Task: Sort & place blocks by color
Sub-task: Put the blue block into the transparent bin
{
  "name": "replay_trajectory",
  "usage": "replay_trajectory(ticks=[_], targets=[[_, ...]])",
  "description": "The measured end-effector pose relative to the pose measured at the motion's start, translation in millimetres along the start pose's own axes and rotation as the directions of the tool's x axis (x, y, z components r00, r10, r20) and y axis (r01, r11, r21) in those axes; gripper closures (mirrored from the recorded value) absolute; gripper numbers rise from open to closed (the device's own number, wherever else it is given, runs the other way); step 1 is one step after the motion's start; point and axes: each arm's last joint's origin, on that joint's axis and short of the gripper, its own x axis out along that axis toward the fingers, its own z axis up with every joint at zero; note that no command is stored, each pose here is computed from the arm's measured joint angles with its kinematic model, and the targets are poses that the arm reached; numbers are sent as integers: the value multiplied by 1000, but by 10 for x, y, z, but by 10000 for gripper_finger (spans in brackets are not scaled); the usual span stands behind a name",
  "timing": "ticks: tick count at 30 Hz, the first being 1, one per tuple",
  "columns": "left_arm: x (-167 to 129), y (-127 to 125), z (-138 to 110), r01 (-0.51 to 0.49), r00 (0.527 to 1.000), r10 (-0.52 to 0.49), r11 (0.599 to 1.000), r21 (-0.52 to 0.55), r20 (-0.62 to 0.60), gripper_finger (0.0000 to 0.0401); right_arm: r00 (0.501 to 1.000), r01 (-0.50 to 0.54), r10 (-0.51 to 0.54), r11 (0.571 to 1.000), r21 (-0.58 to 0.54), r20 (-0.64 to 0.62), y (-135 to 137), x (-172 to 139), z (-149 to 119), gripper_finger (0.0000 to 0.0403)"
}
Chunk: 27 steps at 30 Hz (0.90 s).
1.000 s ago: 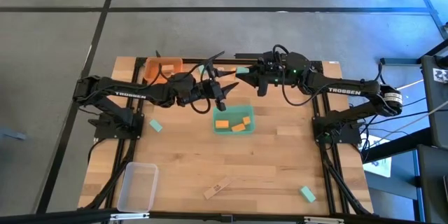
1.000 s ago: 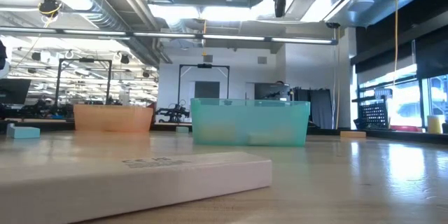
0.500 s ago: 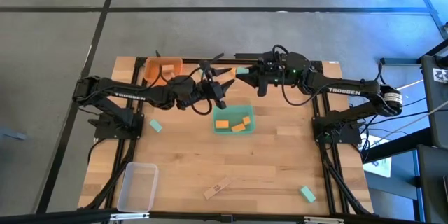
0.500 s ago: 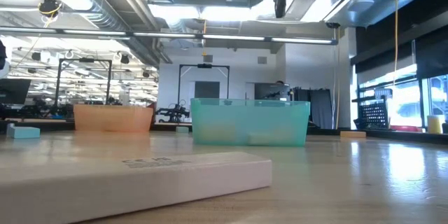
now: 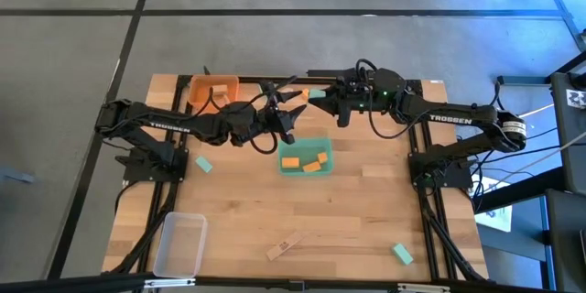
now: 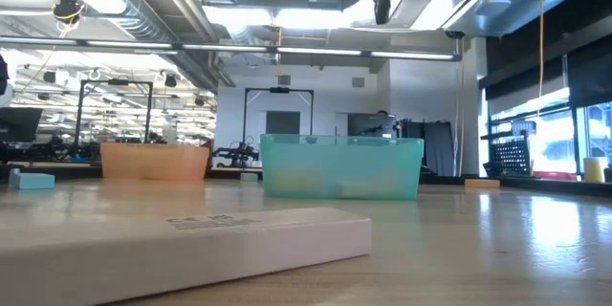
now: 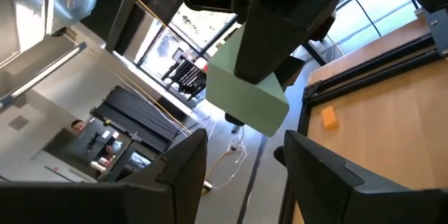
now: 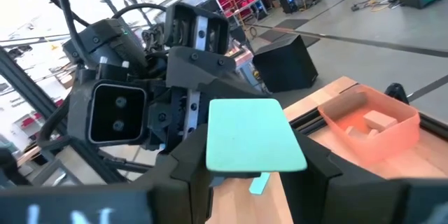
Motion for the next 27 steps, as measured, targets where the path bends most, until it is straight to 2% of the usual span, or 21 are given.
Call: replay_trajectory(ticks=[11,27], targets=[[0,-1,0,2,1000,-2,1000,1,1,220,998,-53,54,998,30,-35,14,-1,-11,272],[1,-5,2,15,1000,-15,1000,2,13,220,997,-55,56,998,22,-45,12,-1,-18,272]])
